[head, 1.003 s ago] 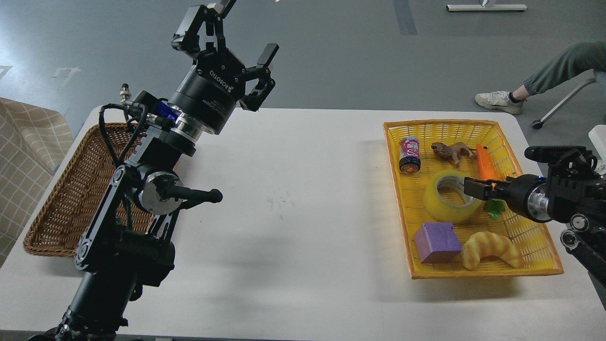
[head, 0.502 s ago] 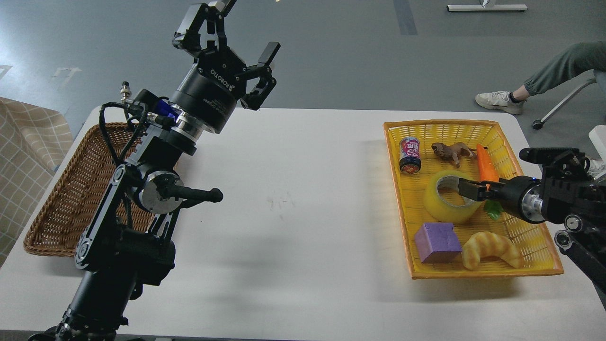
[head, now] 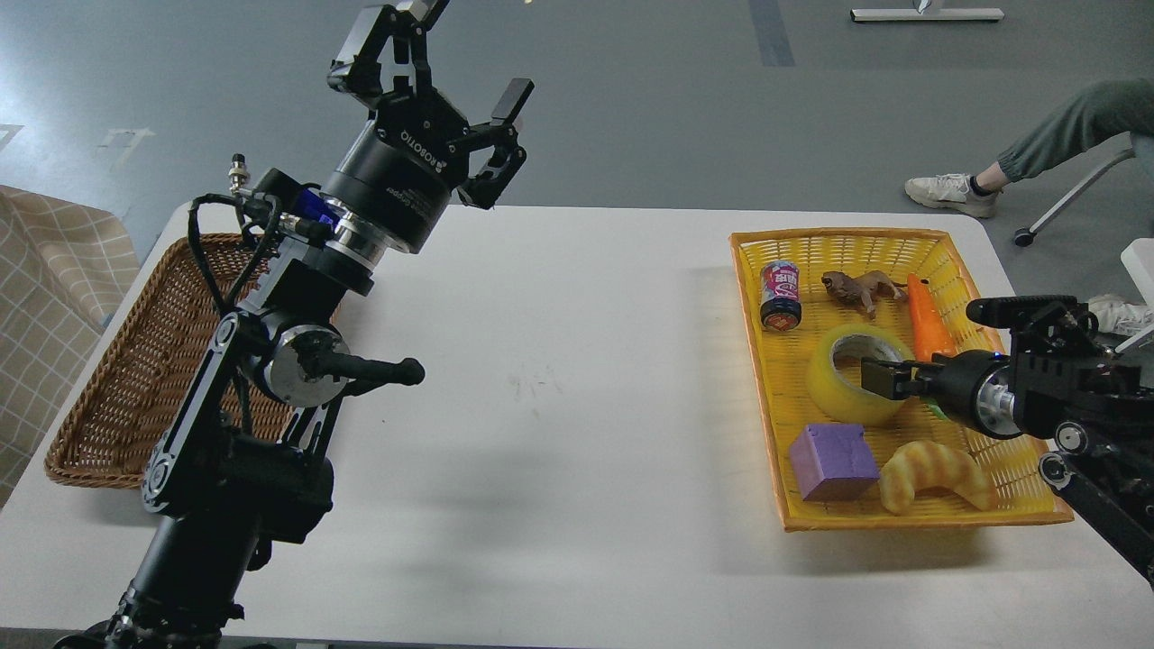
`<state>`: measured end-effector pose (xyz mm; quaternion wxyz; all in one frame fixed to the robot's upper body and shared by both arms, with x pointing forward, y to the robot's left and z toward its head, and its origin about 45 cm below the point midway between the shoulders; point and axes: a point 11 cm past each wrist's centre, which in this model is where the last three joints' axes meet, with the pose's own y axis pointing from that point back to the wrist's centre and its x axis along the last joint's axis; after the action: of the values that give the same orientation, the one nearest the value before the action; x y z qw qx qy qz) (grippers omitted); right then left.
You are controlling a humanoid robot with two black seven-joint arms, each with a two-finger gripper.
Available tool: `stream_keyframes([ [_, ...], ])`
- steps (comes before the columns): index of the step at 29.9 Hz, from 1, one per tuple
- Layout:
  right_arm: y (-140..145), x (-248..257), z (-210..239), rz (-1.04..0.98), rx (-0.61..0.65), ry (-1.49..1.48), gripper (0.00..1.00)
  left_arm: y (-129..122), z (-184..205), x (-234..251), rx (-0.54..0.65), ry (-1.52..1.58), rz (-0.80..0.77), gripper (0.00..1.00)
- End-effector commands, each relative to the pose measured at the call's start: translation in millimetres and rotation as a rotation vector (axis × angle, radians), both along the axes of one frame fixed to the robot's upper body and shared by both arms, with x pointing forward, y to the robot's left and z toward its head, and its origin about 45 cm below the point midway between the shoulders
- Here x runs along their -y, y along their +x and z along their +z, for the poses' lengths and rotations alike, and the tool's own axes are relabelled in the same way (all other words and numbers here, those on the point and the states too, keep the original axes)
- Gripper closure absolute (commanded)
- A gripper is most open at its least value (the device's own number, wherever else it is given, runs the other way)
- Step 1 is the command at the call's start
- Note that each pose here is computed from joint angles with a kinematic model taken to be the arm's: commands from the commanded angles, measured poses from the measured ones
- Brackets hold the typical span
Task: Place and transfer tape with both arms
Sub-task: 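Insert the right gripper into the yellow tape roll's hole and close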
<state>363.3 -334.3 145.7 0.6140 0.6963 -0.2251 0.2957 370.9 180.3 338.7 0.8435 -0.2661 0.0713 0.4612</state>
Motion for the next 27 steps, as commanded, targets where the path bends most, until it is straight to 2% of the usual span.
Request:
stream_keyframes([
  [1,2,-2,-1,-0.003,0.004,0.006,0.12,0,0,0,0.000,0.000,-0.001,0.02],
  [6,2,-2,-1,-0.003,0.005,-0.001,0.13,0,-1,0,-0.002,0.000,-0.003,0.02],
  [10,2,3,-5,-0.019,-0.003,-0.005,0.18,-1,-2,-1,-0.006,-0.001,0.000,0.02],
  [27,8,-4,-8,-0.027,0.024,-0.020,0.16,0,-3,-2,-0.008,-0.002,0.008,0.02],
])
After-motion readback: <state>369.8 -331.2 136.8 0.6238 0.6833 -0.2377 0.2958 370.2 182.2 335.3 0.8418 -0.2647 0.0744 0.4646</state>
